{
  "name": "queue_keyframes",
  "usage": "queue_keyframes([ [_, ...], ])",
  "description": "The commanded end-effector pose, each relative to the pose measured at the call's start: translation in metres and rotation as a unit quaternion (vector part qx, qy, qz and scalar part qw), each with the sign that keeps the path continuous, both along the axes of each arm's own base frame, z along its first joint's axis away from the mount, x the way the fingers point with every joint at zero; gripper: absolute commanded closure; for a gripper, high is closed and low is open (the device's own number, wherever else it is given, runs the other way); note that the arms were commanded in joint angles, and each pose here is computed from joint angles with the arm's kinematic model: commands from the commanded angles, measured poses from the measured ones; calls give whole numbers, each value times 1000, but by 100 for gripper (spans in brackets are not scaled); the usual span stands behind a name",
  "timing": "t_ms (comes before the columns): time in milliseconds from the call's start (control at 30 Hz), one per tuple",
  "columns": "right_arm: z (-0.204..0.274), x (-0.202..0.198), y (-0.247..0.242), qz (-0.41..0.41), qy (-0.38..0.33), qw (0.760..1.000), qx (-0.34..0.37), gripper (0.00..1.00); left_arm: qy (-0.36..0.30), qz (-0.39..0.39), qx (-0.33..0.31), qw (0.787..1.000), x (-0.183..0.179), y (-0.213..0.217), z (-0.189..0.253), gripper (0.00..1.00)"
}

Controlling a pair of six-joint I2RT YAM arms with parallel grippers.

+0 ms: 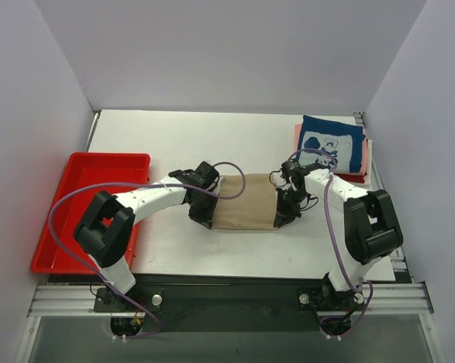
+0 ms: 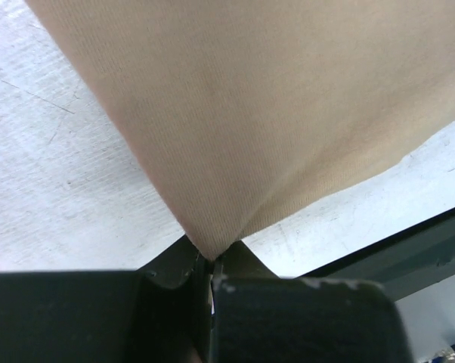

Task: Fold and stack the t-shirts
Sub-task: Fold the long partially folded tshirt into a neat square

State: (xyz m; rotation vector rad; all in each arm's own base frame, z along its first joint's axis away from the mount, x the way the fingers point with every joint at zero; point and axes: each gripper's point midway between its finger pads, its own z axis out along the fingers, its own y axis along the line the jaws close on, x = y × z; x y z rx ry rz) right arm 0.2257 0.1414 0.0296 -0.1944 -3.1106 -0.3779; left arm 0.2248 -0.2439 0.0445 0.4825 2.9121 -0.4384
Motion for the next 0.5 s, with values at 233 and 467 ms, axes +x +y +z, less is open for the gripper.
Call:
queue_keyframes([
  [233, 5, -12, -29, 11, 19, 998, -63, 100, -47, -48, 85, 994, -6, 39, 18, 100],
  [467, 1, -14, -29, 16, 28, 997, -65, 100, -48, -53, 126, 990, -16, 57, 15, 76],
])
